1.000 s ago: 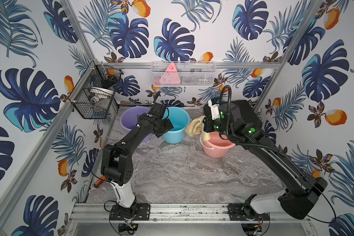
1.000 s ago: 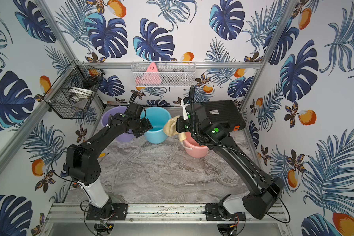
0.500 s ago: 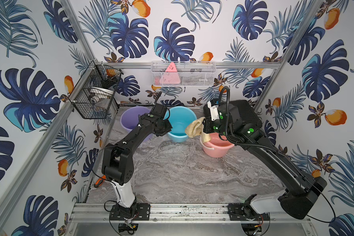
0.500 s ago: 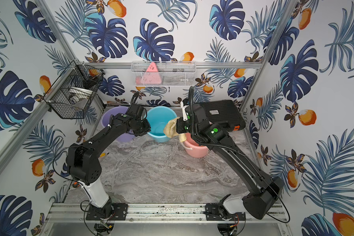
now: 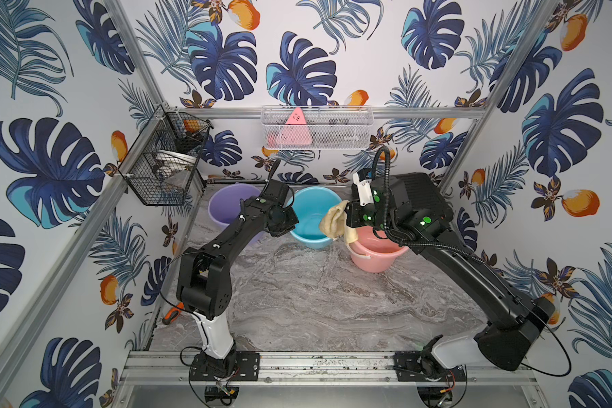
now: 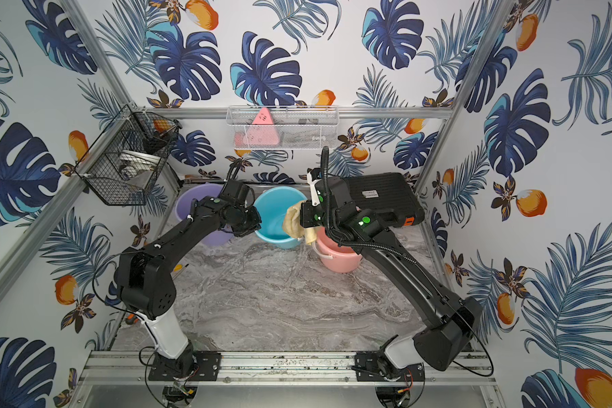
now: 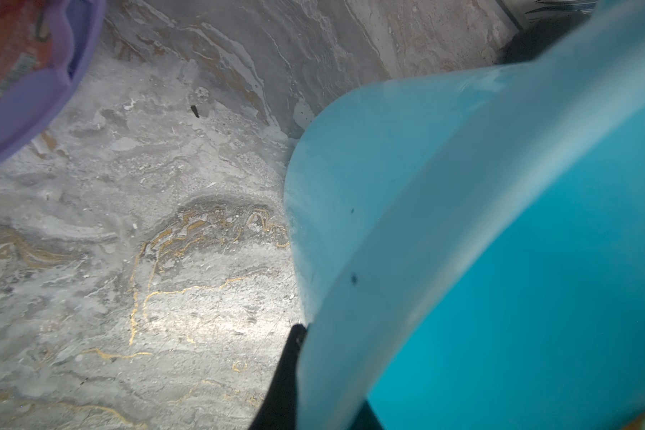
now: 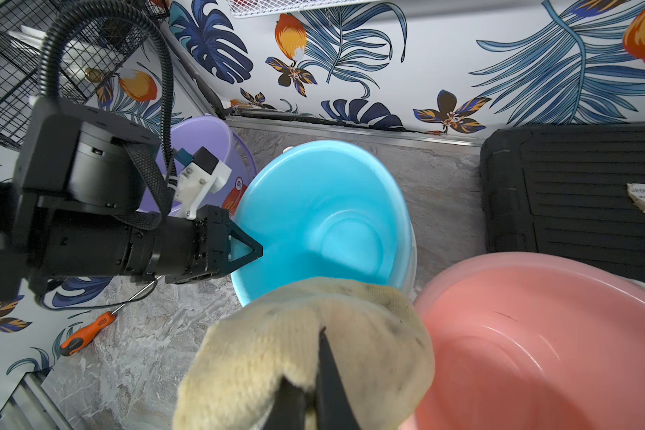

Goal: Wipe the inside of the bucket with a cloth
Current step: Pick up the bucket from the center of the board, then wipe the dirt from the inside of the bucket.

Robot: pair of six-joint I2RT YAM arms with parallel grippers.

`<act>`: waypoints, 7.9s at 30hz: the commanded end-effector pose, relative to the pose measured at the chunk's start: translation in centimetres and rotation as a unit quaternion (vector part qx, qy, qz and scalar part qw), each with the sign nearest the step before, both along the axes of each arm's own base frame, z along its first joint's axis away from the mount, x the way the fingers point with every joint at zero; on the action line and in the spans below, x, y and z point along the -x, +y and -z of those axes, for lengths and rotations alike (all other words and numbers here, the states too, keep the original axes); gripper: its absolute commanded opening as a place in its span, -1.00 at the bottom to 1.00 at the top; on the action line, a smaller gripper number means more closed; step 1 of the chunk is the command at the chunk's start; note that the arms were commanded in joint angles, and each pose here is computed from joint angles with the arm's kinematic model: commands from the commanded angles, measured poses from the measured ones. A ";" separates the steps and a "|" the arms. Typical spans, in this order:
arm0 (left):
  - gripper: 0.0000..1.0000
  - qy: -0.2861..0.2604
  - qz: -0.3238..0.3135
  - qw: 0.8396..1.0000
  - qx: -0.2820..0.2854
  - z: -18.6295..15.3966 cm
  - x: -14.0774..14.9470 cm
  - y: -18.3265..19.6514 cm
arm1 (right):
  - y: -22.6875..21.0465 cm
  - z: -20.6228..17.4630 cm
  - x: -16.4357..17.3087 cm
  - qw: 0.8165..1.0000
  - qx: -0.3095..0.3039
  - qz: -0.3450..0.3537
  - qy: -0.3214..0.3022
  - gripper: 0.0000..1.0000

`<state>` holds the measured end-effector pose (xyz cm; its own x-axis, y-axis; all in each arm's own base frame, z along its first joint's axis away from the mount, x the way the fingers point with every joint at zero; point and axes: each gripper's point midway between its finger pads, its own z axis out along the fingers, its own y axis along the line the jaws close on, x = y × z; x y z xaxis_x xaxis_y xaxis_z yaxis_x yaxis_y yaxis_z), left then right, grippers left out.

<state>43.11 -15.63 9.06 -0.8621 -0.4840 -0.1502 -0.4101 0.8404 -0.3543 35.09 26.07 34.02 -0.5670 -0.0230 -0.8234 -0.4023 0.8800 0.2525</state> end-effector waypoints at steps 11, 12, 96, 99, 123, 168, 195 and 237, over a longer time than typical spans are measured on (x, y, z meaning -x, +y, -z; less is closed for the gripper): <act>-1.00 -0.065 0.037 0.994 -0.079 -2.6 2.7 3.4 | 5.9 0.7 -0.2 0.997 0.064 -0.042 -0.025 -1.00; -1.00 -0.073 0.038 0.993 -0.079 -2.8 2.9 3.5 | 6.6 1.1 -0.2 0.996 0.075 -0.045 -0.026 -1.00; -1.00 -0.053 0.062 0.986 -0.147 1.5 12.4 2.8 | 13.8 24.1 1.8 0.956 0.125 -0.112 0.239 -1.00; -1.00 -0.066 0.053 0.985 -0.149 1.3 12.3 2.7 | 9.6 25.4 -0.2 0.950 0.224 -0.026 0.215 -1.00; -1.00 -0.061 0.074 0.981 -0.166 2.8 14.8 3.8 | 10.8 32.2 1.5 0.922 0.241 -0.039 0.300 -1.00; -1.00 -0.015 0.074 0.978 -0.193 3.7 15.5 4.3 | 11.0 36.1 1.8 0.905 0.324 -0.028 0.275 -1.00; -1.00 -0.055 0.039 0.976 -0.206 1.8 12.4 4.9 | 8.3 29.8 1.8 0.919 0.314 -0.003 0.238 -1.00; -1.00 -0.048 0.040 0.979 -0.194 0.4 10.7 5.6 | 10.1 24.7 4.7 0.925 0.215 -0.040 0.309 -1.00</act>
<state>33.52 -11.79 9.02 -0.8466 -0.3396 -0.4099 -0.3088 0.9405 -0.1414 30.64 40.93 10.56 -0.9002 -0.3127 -0.3030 -0.4023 0.8635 0.3043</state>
